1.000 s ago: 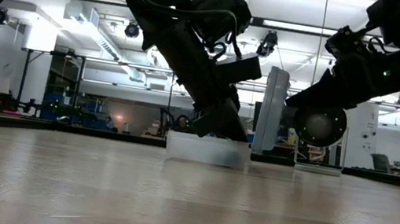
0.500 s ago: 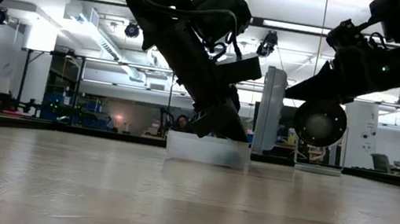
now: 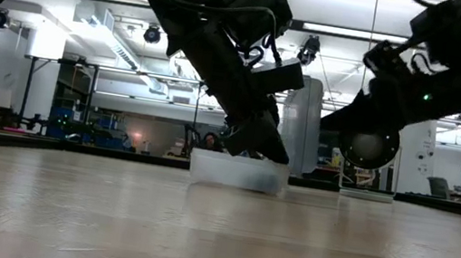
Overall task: Pick & place school supplies into a supply box
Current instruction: Close the supply box
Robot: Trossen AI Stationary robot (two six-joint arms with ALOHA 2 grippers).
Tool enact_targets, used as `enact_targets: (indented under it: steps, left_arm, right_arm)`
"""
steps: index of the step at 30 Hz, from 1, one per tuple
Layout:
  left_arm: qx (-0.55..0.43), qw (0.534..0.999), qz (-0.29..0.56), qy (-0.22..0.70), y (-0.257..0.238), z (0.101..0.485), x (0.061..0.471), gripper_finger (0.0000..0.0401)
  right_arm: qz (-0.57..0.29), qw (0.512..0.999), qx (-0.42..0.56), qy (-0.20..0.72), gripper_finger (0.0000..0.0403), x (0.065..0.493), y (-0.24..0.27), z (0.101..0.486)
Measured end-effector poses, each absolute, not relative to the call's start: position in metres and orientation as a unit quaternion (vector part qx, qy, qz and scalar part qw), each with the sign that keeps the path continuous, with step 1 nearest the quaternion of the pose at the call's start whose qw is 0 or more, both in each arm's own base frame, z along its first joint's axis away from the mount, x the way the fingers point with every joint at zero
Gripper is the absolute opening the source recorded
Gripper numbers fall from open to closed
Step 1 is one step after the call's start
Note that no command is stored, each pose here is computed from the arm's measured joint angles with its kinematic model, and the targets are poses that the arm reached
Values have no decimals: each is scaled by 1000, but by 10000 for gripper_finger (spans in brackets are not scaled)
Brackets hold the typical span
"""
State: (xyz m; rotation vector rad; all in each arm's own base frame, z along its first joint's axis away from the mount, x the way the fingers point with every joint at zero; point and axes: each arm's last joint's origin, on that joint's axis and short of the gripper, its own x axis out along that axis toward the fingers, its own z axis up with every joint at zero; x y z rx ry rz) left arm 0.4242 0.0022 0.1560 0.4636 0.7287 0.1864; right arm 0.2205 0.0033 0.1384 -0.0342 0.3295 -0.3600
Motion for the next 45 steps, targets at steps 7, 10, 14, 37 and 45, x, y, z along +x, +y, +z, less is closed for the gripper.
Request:
enact_targets:
  steps: [7,10,14,37,45]
  left_arm:
    - [227,901,92,357,2,156,424,0]
    - [228,901,92,358,2,157,423,0]
    - [230,901,102,353,2,165,421,0]
    - [271,862,192,383,-1,207,395,0]
    - [326,808,312,379,-12,233,376,0]
  right_arm:
    - [-179,970,-19,164,68,228,4,125]
    - [-178,970,-19,165,68,229,4,124]
    - [-175,971,-18,162,68,229,4,125]
    - [-173,975,-14,136,68,230,4,132]
    - [-142,983,-6,118,68,232,6,135]
